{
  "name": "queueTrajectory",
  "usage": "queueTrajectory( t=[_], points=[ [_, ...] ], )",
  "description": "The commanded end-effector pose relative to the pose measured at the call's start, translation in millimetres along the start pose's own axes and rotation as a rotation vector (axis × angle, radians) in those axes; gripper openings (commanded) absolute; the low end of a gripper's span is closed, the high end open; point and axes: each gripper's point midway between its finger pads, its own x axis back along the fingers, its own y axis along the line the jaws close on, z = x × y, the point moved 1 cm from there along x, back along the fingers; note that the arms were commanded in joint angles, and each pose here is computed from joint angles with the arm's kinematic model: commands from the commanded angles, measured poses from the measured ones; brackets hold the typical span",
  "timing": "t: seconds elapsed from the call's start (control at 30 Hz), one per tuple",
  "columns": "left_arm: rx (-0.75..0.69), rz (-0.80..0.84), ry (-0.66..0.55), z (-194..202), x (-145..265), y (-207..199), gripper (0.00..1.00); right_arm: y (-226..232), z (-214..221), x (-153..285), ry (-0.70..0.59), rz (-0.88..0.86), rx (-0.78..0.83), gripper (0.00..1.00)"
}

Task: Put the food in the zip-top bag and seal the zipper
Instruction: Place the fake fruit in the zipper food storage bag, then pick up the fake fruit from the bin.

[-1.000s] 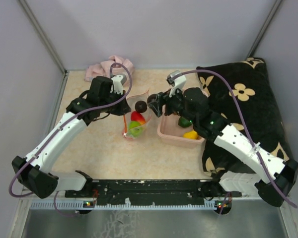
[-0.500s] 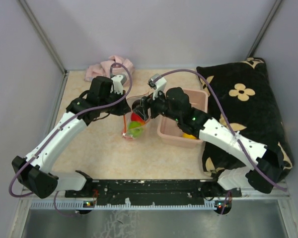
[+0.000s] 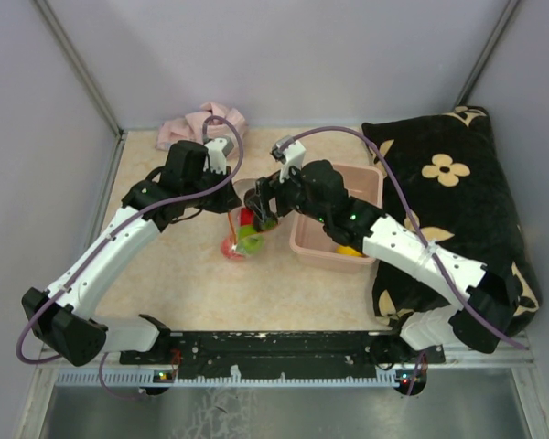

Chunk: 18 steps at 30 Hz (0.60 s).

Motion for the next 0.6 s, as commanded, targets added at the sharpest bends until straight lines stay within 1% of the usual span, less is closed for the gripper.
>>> queueTrajectory(
  t=[0.0, 0.2, 0.33, 0.57],
  points=[
    [-0.015, 0.021, -0.047, -9, 6, -6, 0.0, 8, -41, 4, -0.103, -0.008, 0.007, 0.77],
    [-0.013, 0.014, -0.046, -8, 5, -4, 0.0, 5, -49, 15, -0.118, 0.021, 0.004, 0.78],
    [-0.012, 0.009, -0.041, -7, 3, -3, 0.0, -8, -49, 30, -0.093, 0.076, 0.013, 0.78],
    [-0.012, 0.007, -0.034, -5, 1, -2, 0.0, -67, -32, 65, -0.04, 0.255, -0.05, 0.77]
  ],
)
